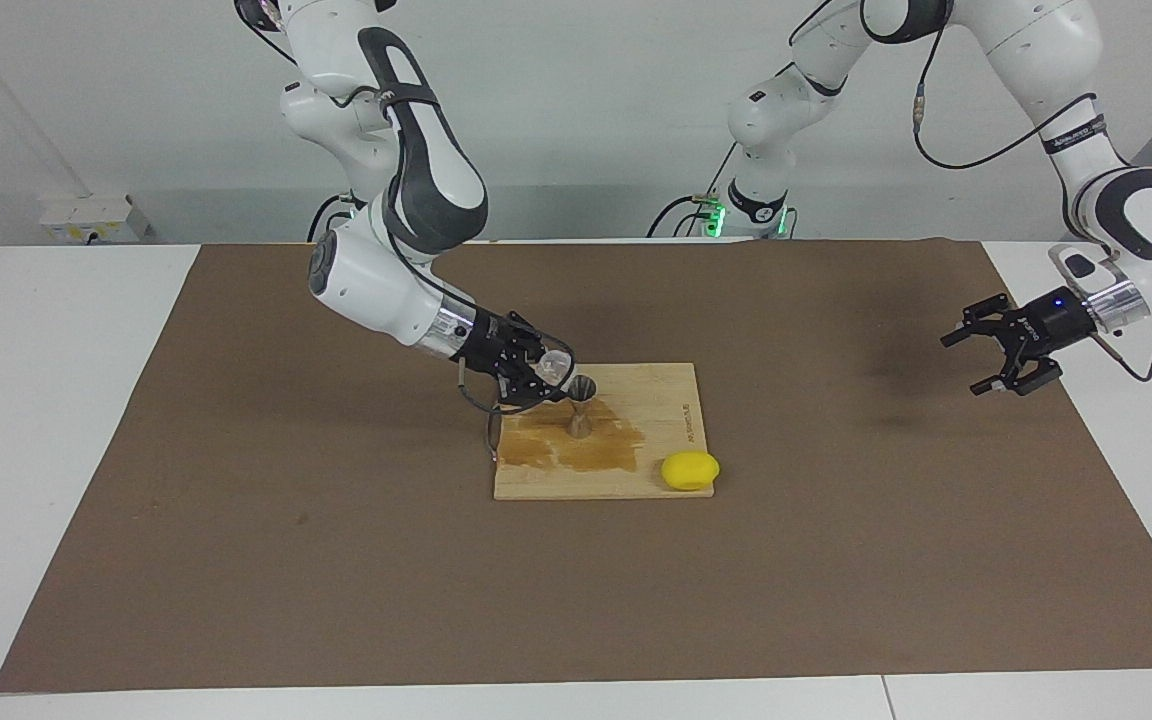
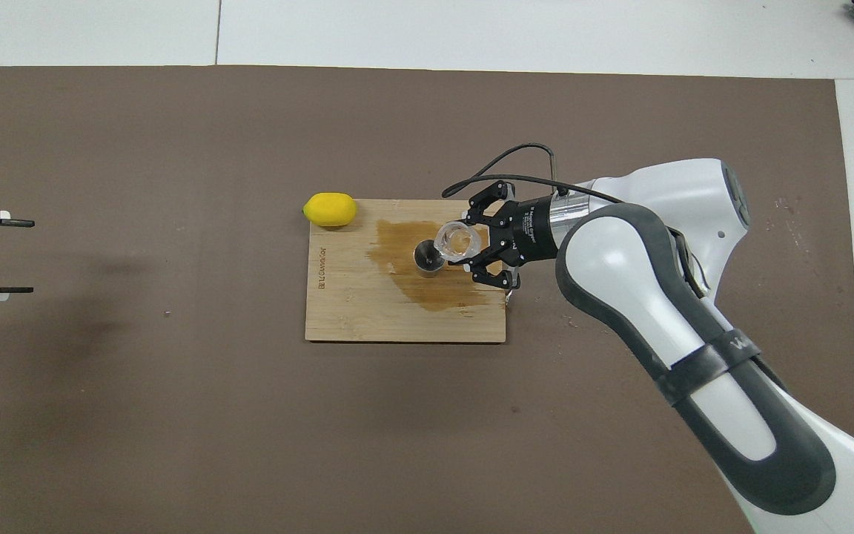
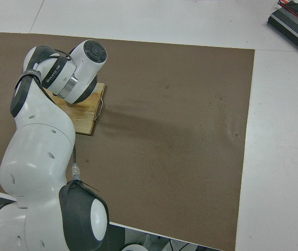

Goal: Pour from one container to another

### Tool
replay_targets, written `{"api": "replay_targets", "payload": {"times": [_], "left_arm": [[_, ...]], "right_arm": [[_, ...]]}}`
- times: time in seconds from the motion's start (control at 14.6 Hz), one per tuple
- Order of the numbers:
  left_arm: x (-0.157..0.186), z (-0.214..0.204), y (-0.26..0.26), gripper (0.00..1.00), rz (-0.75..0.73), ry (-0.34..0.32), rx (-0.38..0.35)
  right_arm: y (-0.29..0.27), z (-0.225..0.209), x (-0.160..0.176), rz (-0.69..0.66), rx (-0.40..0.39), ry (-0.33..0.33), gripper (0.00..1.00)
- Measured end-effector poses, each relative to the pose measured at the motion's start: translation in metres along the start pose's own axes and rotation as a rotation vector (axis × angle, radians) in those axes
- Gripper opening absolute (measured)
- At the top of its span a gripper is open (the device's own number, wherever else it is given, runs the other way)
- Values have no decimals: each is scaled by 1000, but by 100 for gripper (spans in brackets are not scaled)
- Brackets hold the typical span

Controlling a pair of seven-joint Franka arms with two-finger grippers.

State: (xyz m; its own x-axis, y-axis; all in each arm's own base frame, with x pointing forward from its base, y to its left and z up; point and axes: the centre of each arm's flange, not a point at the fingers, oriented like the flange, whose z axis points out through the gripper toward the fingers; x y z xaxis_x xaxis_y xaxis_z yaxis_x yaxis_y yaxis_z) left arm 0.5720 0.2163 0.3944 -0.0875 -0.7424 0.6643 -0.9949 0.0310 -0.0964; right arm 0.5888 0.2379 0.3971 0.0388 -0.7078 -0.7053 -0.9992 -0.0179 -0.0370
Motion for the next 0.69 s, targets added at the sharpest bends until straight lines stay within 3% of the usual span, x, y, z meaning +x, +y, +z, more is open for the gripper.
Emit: {"api": "replay_targets", "payload": {"times": [0.34,0.48,0.69], "left_arm": [[45,-23,-24,100,9,-154,-14],[72,-21,-30,100,20,-216,-41],[106,-7,-40,100,30,-291,-62]], "right_arm": [[1,1,-3,27,-12,48,51],[3,3,-6,17,-18,60,51],[4,4,-11,4,-27,130,51]]}}
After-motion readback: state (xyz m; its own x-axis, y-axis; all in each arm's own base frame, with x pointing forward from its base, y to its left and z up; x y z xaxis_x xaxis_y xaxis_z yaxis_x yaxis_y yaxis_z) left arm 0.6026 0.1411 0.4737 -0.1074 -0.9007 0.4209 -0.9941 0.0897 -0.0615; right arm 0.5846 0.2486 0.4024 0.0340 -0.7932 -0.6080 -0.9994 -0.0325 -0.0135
